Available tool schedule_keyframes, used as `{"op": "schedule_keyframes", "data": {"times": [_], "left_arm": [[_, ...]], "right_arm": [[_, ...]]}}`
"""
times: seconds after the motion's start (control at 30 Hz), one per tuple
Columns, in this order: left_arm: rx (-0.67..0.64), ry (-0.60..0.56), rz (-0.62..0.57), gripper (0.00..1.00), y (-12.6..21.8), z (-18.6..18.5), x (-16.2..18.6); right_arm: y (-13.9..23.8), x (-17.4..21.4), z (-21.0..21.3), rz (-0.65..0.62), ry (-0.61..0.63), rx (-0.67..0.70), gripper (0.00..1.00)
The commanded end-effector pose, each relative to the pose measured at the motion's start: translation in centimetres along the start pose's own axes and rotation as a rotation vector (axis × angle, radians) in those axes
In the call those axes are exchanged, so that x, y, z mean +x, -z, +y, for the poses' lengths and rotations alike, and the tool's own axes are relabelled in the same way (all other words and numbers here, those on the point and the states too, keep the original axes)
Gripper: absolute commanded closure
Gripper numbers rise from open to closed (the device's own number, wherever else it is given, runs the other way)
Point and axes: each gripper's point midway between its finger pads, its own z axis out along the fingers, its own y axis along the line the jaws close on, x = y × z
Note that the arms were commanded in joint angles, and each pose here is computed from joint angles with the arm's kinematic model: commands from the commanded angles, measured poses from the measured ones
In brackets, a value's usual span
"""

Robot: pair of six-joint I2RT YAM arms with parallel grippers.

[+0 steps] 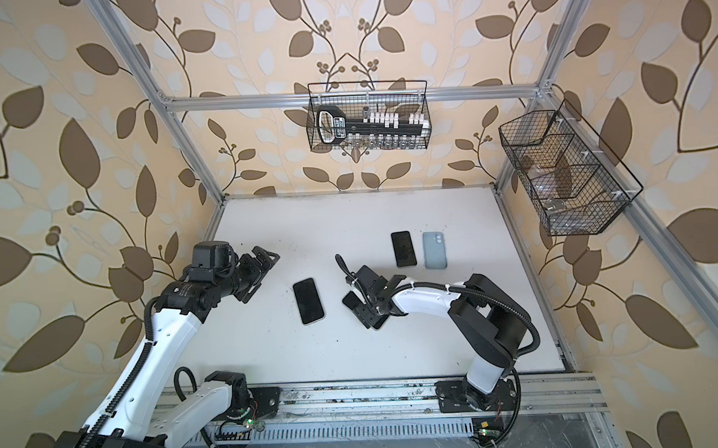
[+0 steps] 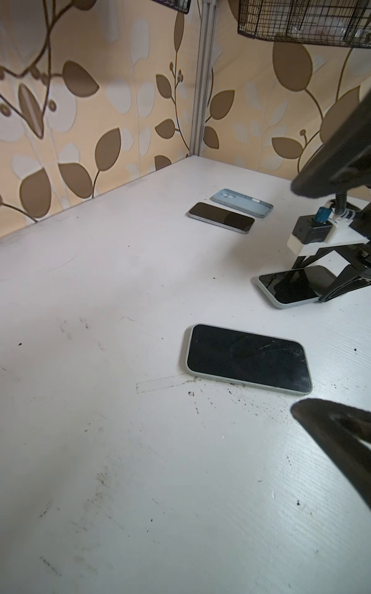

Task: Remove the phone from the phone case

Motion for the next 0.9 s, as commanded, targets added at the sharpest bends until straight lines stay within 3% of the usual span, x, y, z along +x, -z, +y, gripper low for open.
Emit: {"op": "schedule_keyframes", "data": {"times": [0.0,0.37,0.63,0.87], "left_arm": [[0.034,-0.006,0.014,0.01,-0.1,-0.8,-0.1],[0.087,0.006,0.175,0.01,-2.0,-1.6,2.0],[0.154,0.086,0.302,0.01,-4.6,-1.0,4.6],[0.185,0.041,0.370,0.01,-6.1,-1.6,7.2]], "right_arm": [[1.0,-1.2,0.1,-0.058,-0.022,-0.030,0.31],[0.8,-1.2,-0.4,-0.061,-0.040,-0.027,0.32],[0.9,-1.6,-0.4,-0.075,-0.047,-0.040,0.32],[2.1,-2.7,-0.5,-0.115,-0.076,-0.085,0.32]]}}
